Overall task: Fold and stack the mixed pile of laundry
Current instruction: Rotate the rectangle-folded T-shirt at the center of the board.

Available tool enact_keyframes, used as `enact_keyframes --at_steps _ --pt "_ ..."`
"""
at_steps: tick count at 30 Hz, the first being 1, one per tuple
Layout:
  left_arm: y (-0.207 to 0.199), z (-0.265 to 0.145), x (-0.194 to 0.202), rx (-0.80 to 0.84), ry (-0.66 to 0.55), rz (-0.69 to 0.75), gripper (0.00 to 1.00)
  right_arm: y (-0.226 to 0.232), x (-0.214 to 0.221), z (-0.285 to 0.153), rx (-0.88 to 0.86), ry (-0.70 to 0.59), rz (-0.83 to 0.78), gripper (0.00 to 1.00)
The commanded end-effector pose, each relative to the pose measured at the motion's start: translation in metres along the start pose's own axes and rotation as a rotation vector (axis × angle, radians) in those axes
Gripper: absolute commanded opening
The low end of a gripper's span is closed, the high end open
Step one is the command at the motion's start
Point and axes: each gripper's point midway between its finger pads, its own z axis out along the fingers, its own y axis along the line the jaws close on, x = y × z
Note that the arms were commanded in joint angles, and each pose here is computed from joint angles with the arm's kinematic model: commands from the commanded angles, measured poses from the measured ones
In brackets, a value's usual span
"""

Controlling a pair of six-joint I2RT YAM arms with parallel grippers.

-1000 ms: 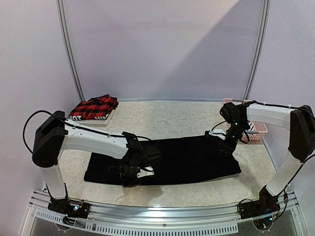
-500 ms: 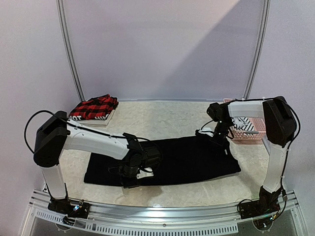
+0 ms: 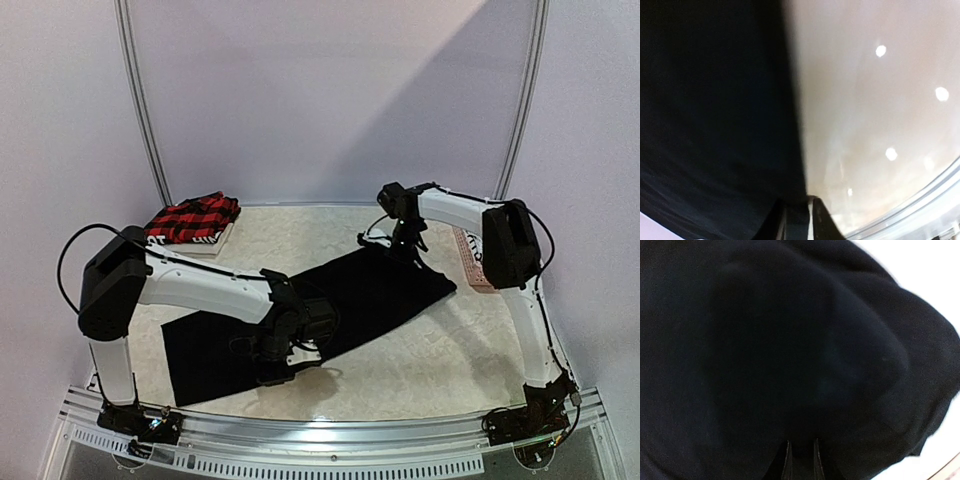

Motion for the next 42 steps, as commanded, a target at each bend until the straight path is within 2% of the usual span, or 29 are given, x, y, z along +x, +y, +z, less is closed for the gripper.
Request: enact_keyframes --at_steps 1,3,5,9,13,14,17,20,26,31,37,42 --pt "-0.016 -0.008 -0.038 0.024 -0.058 0.05 0.27 -0.027 -0.03 0.061 0.087 -0.007 -0.064 0.16" --pt "-0.018 -0.017 -0.051 0.021 -0.08 0.06 0.32 -0.045 -0.055 0.062 0.166 -0.062 -0.08 0.16" --pt "-0.016 -0.029 -0.058 -0.001 -0.102 0.067 0.36 -0.057 -0.067 0.065 0.237 -0.082 -0.115 0.22" --pt "-0.012 -0.058 -0.065 -0.03 -0.188 0.041 0.47 -0.064 -0.075 0.047 0.256 -0.127 -0.088 0.31" --pt "-0.002 -0.075 -0.057 -0.073 -0.252 -0.096 0.5 -0.044 -0.064 0.004 0.17 -0.19 0.017 0.41" --pt "0.001 -0.076 -0.052 -0.082 -0.254 -0.134 0.51 -0.041 -0.065 -0.027 0.174 -0.244 0.045 0.43" --pt "0.002 -0.066 -0.031 -0.086 -0.226 -0.237 0.51 -0.021 -0.053 -0.086 0.157 -0.353 0.093 0.5" --pt "-0.006 -0.053 -0.009 -0.054 -0.214 -0.294 0.51 0.004 -0.032 -0.115 0.091 -0.385 0.143 0.52" --pt "-0.021 -0.02 0.009 0.017 -0.186 -0.339 0.47 0.049 0.015 -0.1 -0.073 -0.3 0.231 0.52" --pt "-0.024 -0.003 0.004 0.004 -0.166 -0.324 0.43 0.051 0.035 -0.08 -0.148 -0.243 0.377 0.5" --pt "-0.036 0.015 -0.007 0.024 -0.125 -0.272 0.27 0.038 0.038 -0.043 -0.144 -0.164 0.418 0.46" --pt "-0.041 0.021 -0.026 0.022 -0.13 -0.233 0.09 0.021 0.03 -0.004 -0.117 -0.082 0.395 0.36"
